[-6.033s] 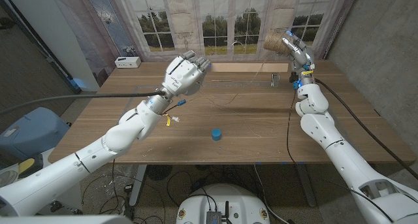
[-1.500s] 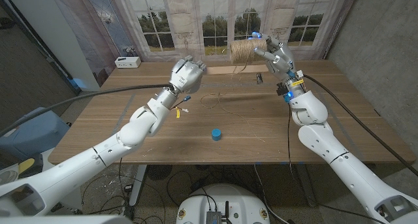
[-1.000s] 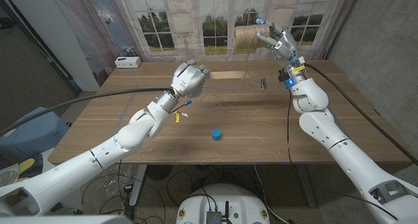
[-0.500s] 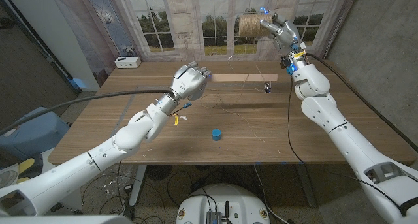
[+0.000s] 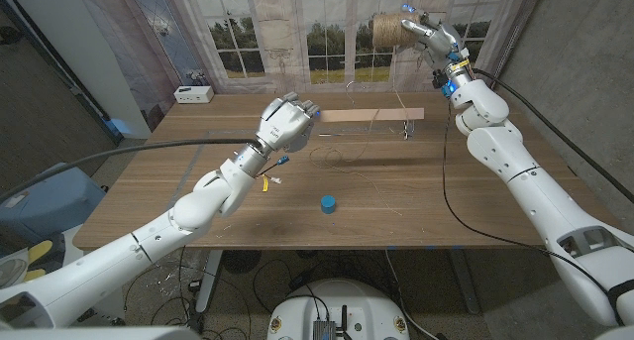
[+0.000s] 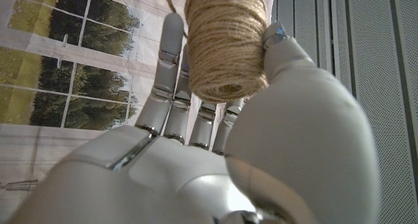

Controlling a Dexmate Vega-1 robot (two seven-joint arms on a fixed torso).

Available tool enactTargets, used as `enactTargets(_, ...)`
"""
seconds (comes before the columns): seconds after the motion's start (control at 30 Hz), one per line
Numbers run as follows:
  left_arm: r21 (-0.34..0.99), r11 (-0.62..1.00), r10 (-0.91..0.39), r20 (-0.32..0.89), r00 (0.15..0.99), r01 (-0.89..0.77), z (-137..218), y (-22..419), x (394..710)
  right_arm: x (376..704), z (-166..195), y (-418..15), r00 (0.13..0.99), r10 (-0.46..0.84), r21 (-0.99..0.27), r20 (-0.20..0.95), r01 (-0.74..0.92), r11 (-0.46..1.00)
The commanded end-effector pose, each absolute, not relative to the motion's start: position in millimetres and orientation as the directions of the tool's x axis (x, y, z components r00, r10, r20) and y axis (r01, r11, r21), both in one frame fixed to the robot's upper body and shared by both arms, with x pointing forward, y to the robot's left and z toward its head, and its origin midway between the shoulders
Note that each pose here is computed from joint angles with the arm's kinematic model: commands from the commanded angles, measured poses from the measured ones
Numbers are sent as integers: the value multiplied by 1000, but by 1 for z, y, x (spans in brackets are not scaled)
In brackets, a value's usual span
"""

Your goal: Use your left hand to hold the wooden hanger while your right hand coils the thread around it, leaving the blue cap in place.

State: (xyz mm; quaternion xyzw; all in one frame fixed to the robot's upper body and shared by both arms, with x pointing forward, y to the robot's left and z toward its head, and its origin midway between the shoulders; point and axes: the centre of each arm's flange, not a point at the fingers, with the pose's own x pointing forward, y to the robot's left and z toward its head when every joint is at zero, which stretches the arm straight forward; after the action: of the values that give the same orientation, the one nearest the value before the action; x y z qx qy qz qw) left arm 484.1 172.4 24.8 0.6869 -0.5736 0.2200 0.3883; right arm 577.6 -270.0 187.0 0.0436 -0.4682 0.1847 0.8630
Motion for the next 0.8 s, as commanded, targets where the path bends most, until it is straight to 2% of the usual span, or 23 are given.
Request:
enactTargets(0.03, 231, 0, -599, 779, 185, -973, 25, 177, 476, 599, 187, -290, 594, 193, -12, 781, -295, 955)
enactTargets(0.4, 150, 41, -537, 837, 105, -988, 31, 189, 472, 612, 162, -303, 645, 143, 53, 751, -275, 960)
enactTargets(0.8, 89, 59, -467, 883, 51, -994, 38, 199, 472, 630, 108, -318, 687, 73, 164, 723, -274, 947)
